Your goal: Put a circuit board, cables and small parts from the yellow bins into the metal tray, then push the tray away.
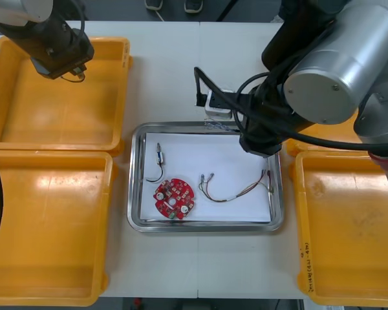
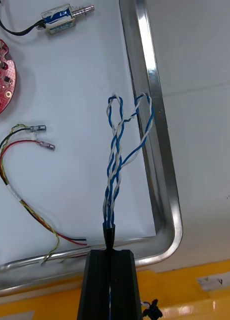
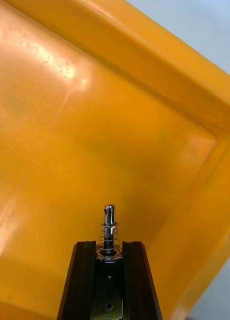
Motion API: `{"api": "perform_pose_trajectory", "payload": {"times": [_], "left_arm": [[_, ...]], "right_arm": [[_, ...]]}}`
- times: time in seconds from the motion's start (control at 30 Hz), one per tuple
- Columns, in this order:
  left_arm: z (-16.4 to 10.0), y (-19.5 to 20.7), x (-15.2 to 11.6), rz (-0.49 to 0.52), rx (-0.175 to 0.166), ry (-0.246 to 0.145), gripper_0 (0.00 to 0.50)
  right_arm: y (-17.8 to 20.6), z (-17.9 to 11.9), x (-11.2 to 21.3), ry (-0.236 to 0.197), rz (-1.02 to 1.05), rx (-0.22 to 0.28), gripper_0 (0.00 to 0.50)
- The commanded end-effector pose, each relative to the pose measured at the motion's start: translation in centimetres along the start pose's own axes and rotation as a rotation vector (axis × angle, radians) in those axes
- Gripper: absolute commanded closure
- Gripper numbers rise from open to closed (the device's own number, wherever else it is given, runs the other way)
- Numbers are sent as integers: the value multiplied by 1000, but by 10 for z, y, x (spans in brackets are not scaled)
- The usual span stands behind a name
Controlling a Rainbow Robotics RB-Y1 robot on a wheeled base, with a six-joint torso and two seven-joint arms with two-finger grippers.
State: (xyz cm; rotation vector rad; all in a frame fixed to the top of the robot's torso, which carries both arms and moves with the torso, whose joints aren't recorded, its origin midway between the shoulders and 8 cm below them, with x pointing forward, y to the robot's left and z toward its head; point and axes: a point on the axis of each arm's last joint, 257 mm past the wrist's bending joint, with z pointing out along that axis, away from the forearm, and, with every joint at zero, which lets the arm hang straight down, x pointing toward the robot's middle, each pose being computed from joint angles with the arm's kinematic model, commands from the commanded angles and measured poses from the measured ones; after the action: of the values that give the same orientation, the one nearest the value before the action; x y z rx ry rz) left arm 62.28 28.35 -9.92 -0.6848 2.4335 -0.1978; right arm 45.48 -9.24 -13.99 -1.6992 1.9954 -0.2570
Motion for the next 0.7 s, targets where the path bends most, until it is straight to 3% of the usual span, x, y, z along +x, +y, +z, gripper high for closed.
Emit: {"api": "perform_pose_trajectory", "payload": {"times": [0.03, 0.4, 0.7], "left_arm": [[-30, 9, -11, 113, 3, -23, 500], [-56, 5, 22, 207, 8, 3, 500], [-68, 3, 41, 256, 20, 15, 500]], "right_arm": [[6, 19, -14, 1, -89, 16, 500], [9, 63, -12, 37, -119, 54, 500], [11, 86, 5, 73, -98, 26, 500]]}}
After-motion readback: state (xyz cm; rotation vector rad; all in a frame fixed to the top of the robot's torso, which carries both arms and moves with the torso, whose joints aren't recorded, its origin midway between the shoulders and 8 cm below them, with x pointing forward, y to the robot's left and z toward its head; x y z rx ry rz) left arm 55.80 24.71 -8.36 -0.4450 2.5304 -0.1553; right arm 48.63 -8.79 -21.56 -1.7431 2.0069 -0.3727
